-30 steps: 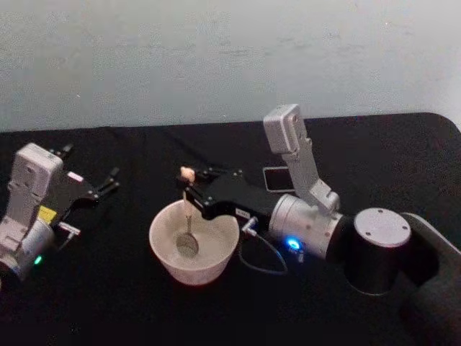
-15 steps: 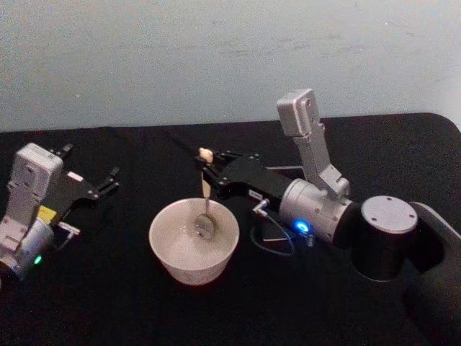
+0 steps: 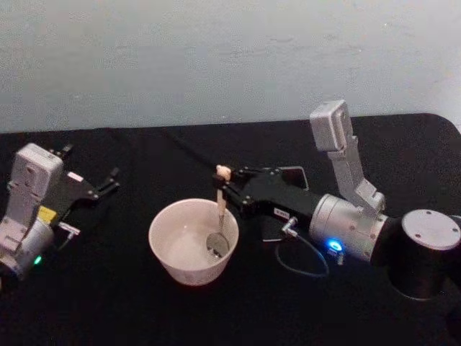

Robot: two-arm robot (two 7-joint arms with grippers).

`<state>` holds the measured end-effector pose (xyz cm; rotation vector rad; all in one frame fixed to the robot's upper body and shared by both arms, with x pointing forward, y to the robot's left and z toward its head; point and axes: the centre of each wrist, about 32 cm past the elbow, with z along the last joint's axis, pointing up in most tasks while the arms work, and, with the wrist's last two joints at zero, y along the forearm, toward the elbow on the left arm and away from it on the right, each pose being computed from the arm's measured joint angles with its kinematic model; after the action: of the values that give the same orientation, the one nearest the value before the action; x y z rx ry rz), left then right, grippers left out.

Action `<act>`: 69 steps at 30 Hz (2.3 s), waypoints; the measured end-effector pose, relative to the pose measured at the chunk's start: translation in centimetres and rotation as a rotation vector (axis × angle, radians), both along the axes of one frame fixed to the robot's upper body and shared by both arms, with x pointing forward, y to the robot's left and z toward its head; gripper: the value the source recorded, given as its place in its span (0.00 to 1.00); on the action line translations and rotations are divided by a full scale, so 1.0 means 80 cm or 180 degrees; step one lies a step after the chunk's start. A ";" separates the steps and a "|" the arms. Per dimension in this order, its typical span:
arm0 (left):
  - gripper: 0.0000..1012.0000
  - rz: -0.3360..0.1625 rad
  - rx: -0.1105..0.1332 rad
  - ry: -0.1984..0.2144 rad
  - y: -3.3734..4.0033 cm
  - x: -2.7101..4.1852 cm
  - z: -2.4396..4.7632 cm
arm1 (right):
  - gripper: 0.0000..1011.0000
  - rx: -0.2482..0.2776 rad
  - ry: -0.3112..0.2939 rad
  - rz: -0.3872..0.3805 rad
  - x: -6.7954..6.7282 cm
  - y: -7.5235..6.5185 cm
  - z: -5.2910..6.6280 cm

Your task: Pick up the stirring spoon with one hand, stir inside the cup, then place it back in its original position.

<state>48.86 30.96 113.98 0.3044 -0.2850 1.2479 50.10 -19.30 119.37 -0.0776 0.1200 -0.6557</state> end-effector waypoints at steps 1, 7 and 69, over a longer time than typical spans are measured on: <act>0.99 0.0000 0.0000 0.0000 0.0000 0.0000 0.0000 | 0.21 0.0004 0.0014 0.0037 -0.004 -0.001 0.001; 0.99 0.0000 0.0000 0.0000 0.0000 0.0000 0.0000 | 0.21 0.0014 0.0060 0.0168 -0.015 0.004 0.000; 0.99 0.0000 0.0000 0.0000 0.0000 0.0000 0.0000 | 0.21 -0.0037 0.0065 0.0102 -0.015 0.015 0.004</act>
<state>48.86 30.97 113.98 0.3045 -0.2851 1.2479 48.89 -18.12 119.73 -0.0972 0.1344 -0.6237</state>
